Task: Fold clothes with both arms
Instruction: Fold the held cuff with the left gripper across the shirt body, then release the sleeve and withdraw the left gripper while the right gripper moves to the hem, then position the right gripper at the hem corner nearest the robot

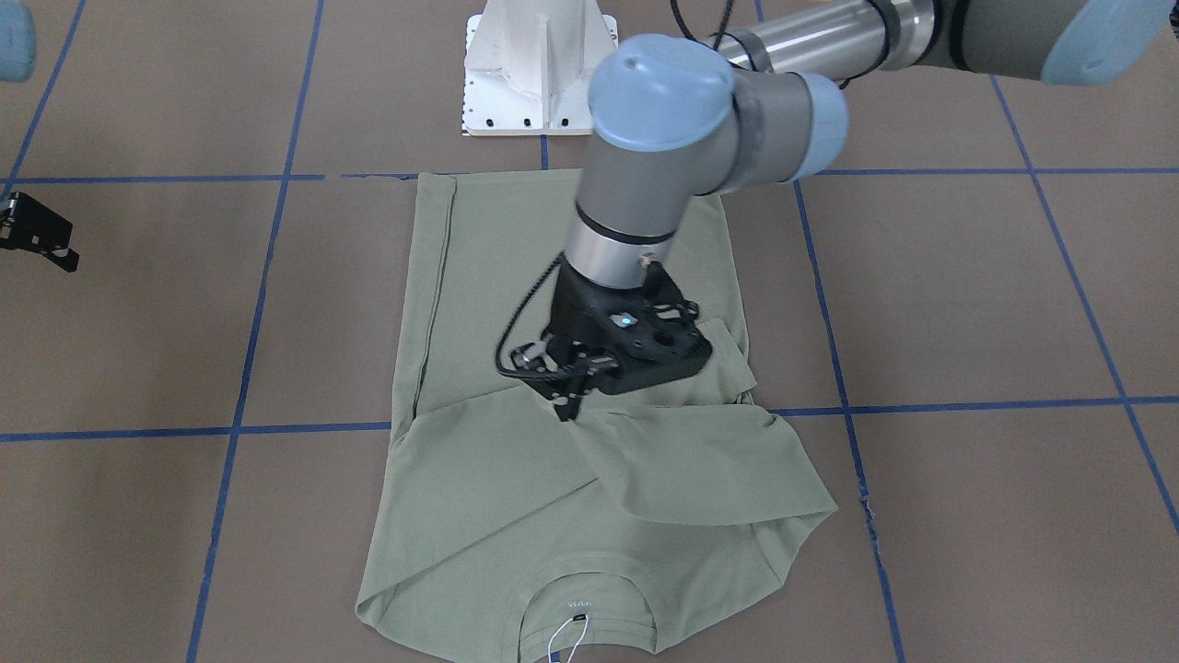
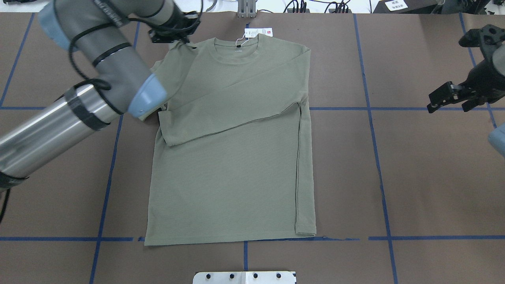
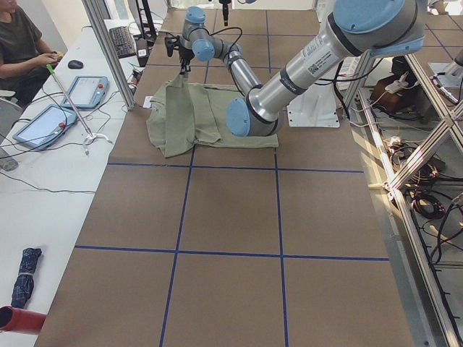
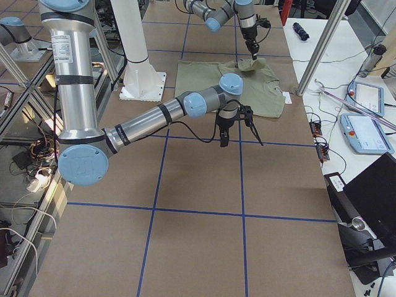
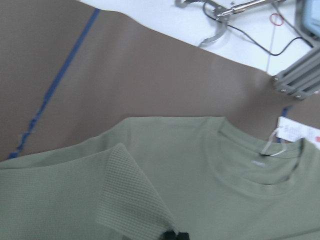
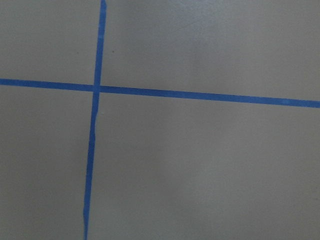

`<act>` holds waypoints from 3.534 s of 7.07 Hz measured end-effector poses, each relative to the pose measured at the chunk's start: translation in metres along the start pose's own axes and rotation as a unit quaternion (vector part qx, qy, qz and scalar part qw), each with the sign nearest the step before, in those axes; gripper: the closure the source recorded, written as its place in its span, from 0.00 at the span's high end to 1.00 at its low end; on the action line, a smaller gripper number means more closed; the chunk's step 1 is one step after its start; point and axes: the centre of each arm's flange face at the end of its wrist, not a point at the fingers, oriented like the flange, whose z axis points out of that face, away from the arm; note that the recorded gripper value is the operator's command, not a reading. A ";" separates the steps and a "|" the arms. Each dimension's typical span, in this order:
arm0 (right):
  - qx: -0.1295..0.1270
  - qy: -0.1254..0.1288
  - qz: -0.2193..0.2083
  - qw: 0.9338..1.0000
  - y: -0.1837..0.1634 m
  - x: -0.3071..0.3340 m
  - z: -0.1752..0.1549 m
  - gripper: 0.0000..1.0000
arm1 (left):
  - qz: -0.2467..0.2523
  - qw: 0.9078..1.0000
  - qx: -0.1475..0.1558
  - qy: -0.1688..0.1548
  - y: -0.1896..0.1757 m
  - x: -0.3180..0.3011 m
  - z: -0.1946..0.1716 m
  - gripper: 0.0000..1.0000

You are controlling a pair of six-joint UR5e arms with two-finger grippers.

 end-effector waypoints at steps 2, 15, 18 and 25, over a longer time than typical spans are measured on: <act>0.000 0.001 0.000 1.000 0.001 0.010 -0.001 1.00 | -0.004 0.999 -0.045 0.021 0.105 0.032 0.029 0.00; 0.028 -0.043 0.019 0.998 0.030 -0.118 0.046 1.00 | 0.147 0.989 -0.001 0.029 0.121 -0.149 0.000 1.00; 0.024 -0.052 0.037 0.998 0.106 -0.232 0.091 1.00 | 0.209 0.978 0.003 0.011 0.106 -0.229 -0.062 1.00; 0.004 0.048 0.001 0.999 0.199 -0.435 0.185 0.88 | 0.235 0.972 -0.006 -0.009 0.104 -0.283 -0.074 1.00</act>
